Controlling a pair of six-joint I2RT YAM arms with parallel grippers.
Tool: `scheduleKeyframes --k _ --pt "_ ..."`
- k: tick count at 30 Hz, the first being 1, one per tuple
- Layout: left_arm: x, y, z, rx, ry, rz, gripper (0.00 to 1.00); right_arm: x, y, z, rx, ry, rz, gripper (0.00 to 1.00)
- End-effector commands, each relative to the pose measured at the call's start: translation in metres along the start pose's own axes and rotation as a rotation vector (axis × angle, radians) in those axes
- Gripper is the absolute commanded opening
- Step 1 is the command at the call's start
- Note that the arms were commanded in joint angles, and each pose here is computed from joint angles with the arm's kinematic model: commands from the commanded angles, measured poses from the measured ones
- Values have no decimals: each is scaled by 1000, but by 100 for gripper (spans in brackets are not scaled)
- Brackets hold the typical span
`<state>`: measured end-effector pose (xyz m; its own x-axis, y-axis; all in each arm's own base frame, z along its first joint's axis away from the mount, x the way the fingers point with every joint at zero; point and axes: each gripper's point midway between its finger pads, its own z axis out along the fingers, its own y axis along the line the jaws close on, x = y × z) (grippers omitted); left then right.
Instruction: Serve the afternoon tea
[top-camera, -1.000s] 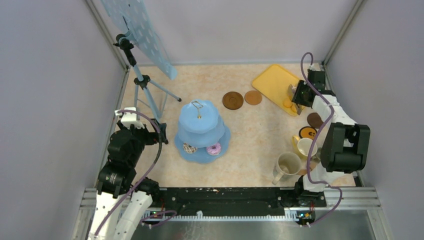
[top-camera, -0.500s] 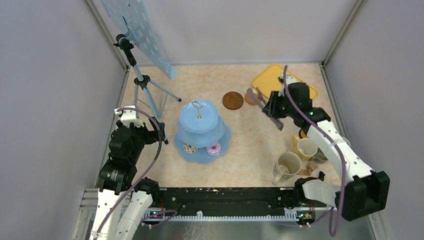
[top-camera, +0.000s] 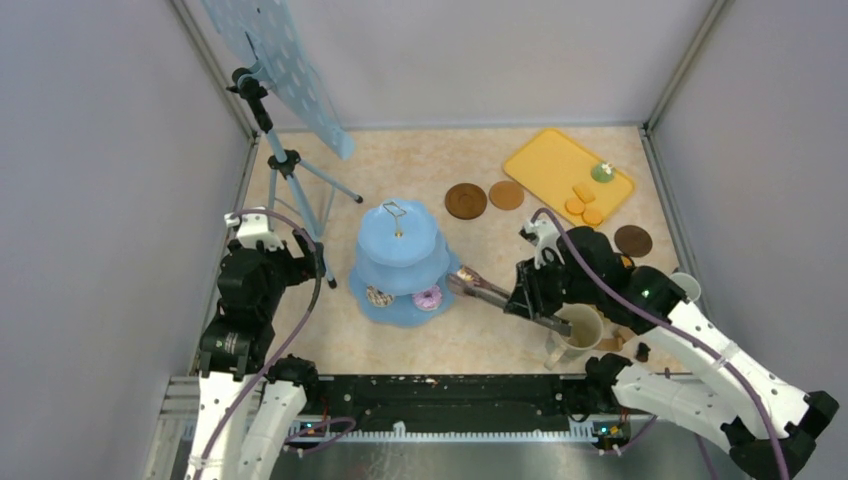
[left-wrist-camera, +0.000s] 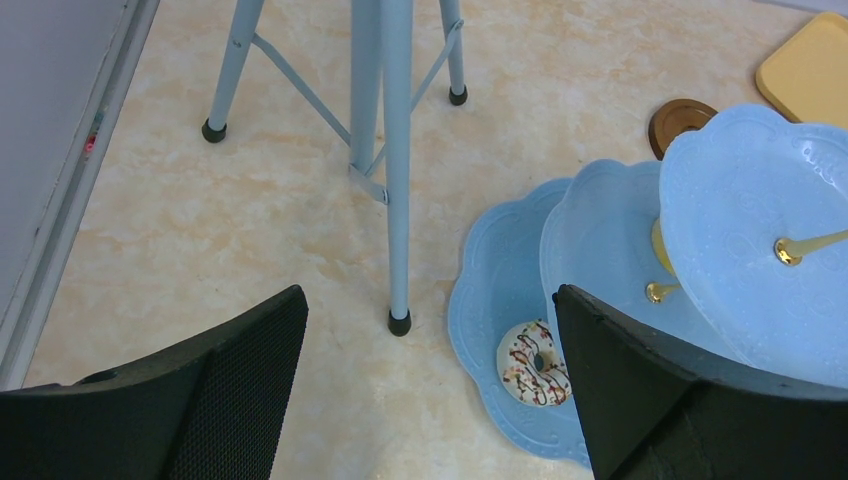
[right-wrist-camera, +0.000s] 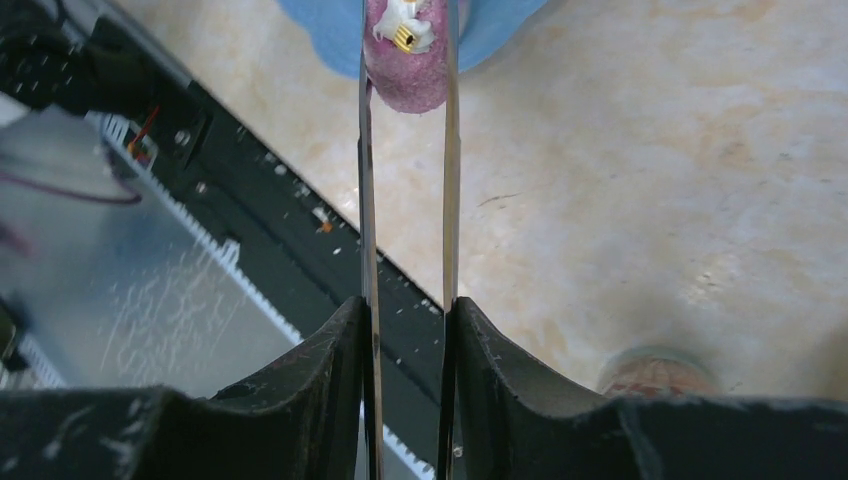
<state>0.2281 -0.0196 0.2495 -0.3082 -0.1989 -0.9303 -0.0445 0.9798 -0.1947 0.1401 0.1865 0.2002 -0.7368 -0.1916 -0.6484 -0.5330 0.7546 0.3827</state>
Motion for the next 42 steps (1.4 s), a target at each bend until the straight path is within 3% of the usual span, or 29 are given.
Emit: scheduleKeyframes --k 1,8,17,26,30,35,42 --pt "-17 -6 -3 25 -34 -4 99 -3 56 -12 -222 -4 -92 28" --pt "-16 -5 -2 23 -27 -5 99 -29 106 16 -332 -64 -163 28" --pt "-18 -6 -5 31 -40 -4 99 -78 125 52 -325 -180 -166 29" --pt "-19 -9 -6 51 -47 2 99 -93 128 101 -278 -158 -201 34" --pt "-19 -10 -7 56 -51 4 99 -91 126 118 -256 -140 -207 41" --pt "-20 -11 -8 62 -55 6 99 -87 117 123 -198 -124 -220 51" --pt "-19 -11 -7 63 -54 8 99 -82 114 98 -200 -136 -217 53"
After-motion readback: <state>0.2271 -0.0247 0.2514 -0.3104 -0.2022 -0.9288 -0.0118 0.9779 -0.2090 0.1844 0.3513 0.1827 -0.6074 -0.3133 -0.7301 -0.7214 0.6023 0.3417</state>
